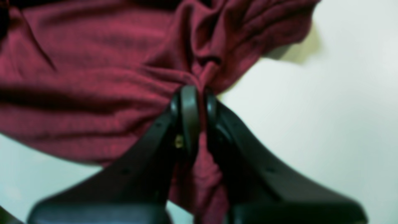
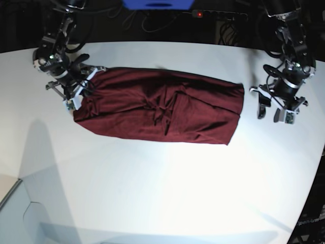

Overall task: Layout the t-shirt on the table in an organized manner, then fold the t-shirt properly
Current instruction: 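Grasp the bundle end with the right gripper and hold it, then fold the bundle end with the right gripper over toward the left gripper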

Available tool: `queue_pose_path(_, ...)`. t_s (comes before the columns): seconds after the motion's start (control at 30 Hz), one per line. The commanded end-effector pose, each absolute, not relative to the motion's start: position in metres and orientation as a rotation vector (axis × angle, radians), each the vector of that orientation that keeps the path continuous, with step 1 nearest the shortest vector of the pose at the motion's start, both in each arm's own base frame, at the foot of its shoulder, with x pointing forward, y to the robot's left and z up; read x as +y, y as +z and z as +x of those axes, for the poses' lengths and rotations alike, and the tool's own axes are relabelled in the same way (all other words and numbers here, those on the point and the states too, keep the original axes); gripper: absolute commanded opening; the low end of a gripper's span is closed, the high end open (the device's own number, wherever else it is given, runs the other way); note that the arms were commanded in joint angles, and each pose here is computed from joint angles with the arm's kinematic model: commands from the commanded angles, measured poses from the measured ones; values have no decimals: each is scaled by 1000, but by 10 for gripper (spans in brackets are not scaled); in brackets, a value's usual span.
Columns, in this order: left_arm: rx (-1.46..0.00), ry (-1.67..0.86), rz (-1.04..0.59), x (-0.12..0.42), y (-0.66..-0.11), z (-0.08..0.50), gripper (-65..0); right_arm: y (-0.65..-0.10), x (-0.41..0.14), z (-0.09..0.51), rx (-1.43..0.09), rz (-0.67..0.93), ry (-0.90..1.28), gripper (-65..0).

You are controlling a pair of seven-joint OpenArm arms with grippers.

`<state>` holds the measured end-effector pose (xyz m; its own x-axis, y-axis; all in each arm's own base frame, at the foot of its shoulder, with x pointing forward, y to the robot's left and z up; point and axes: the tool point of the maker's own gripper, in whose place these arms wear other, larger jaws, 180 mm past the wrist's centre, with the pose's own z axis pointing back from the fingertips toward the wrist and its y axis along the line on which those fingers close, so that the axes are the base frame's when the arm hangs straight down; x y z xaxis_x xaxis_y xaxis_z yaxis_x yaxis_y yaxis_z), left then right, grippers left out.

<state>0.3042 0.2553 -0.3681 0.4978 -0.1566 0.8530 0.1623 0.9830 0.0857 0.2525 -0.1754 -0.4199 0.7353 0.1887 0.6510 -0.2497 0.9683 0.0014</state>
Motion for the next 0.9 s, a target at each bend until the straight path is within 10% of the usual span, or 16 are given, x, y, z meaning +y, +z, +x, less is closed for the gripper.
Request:
queue_pose_path(0.0, -1088, -204, 9, 260, -351, 312, -337, -395, -176, 268, -796, 75, 258, -650)
queue_pose_path(0.87, -974, -127, -25, 259, -368, 354, -337, -327, -95, 309, -997, 149, 470, -650)
